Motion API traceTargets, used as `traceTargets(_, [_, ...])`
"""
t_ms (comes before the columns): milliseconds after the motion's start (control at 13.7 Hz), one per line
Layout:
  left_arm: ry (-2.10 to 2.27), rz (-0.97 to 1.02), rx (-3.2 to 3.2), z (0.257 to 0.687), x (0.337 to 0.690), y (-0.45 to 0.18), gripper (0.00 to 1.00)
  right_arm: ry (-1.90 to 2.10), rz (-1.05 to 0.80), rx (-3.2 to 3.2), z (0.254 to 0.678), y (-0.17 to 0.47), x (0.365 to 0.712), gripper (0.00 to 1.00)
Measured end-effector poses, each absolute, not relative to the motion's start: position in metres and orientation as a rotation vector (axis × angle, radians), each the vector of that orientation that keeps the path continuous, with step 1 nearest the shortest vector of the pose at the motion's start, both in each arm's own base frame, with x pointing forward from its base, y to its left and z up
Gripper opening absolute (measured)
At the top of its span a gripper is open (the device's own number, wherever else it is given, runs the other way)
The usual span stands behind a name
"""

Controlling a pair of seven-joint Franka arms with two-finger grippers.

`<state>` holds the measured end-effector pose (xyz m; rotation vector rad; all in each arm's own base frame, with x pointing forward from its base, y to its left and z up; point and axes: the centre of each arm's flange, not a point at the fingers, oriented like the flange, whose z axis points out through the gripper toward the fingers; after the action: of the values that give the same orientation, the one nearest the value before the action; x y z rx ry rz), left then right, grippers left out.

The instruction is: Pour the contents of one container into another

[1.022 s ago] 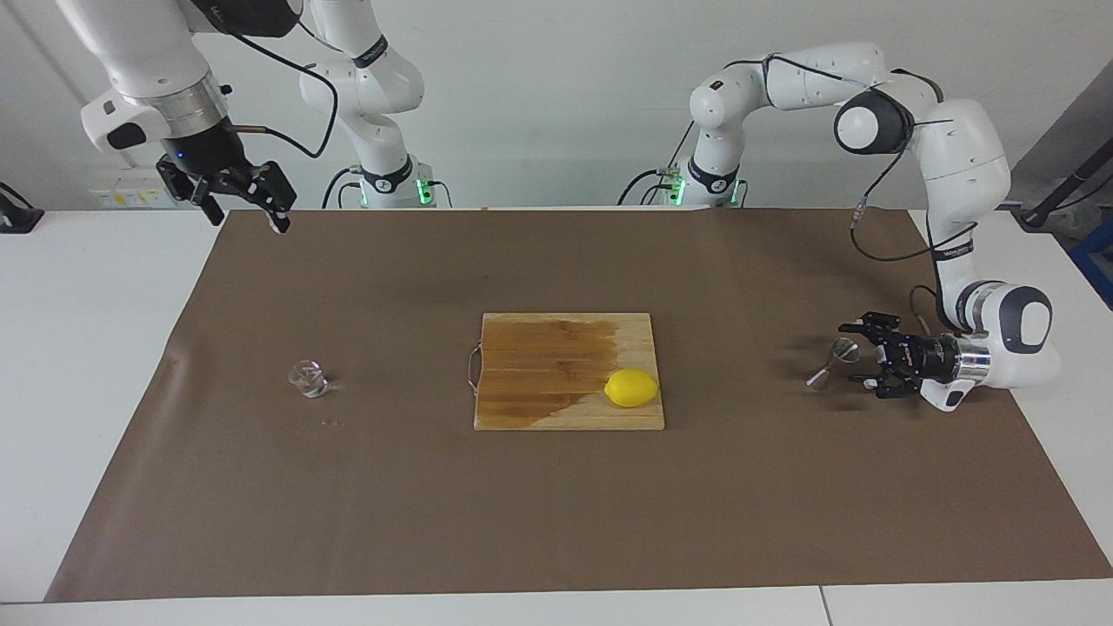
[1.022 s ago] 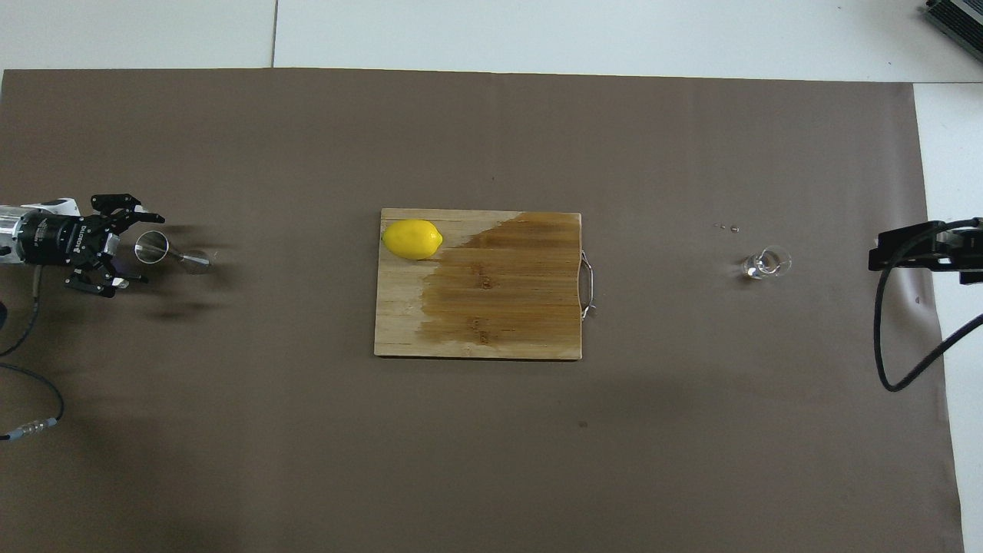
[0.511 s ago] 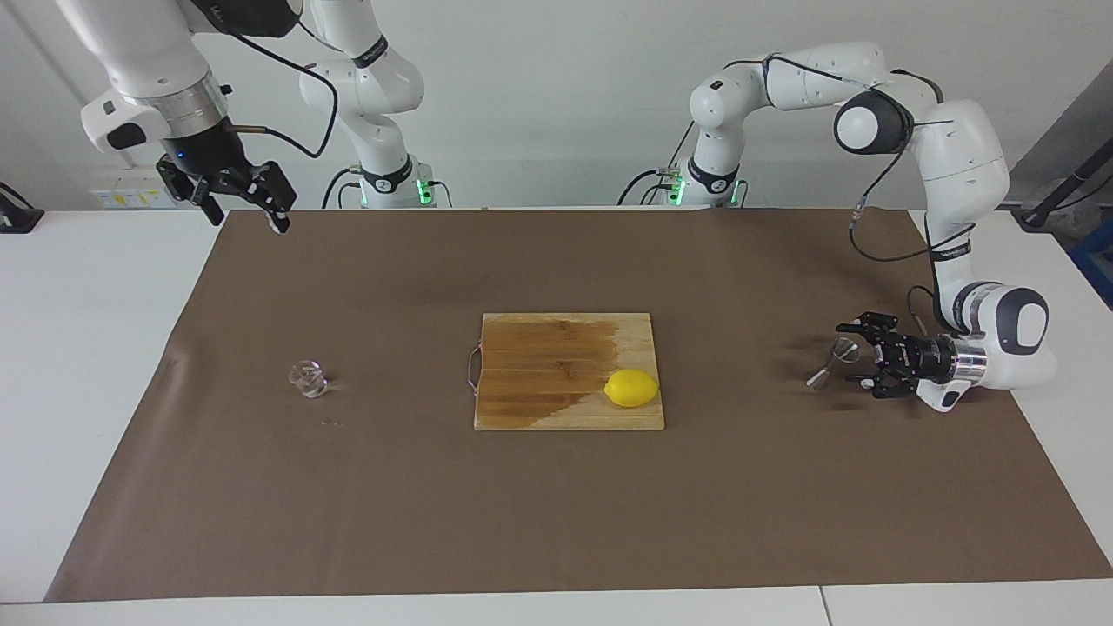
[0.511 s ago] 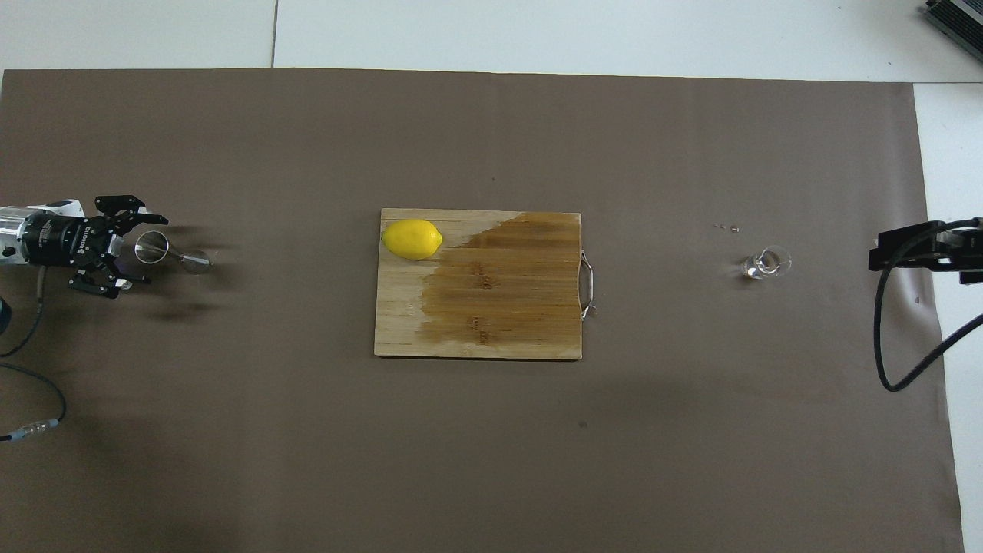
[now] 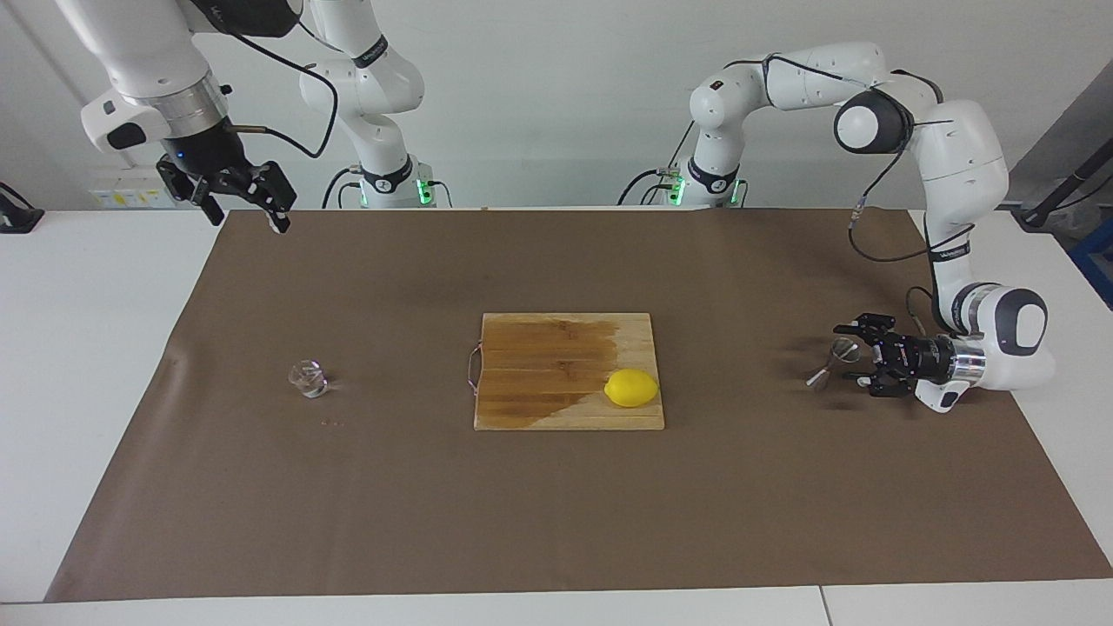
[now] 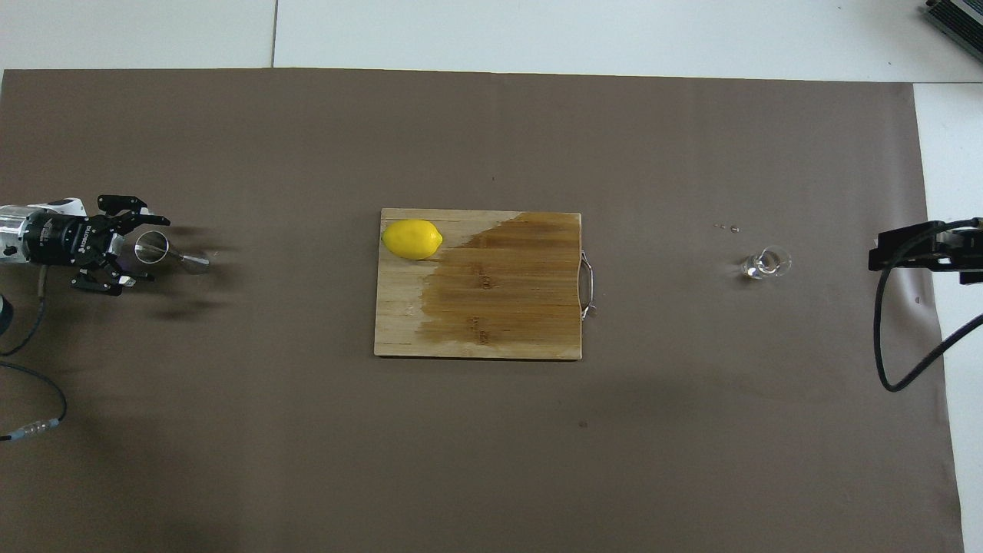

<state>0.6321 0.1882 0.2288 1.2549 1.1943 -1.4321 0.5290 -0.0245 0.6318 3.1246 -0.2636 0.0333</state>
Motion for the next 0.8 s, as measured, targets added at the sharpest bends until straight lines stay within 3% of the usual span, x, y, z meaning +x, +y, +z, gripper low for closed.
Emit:
traceTargets(292, [1.179,-1.417,1.259,0.2293,0.6316,0.1903,0.8,-0.264,0.033,3.125,0.6318,-0.0245,0.529,1.0])
traceTargets(803, [1.142,-1.381,1.277,0.2292,0.6318,0.1901,0.79,-0.264,0.033,3.125,0.6318,-0.0245,0.529,1.0])
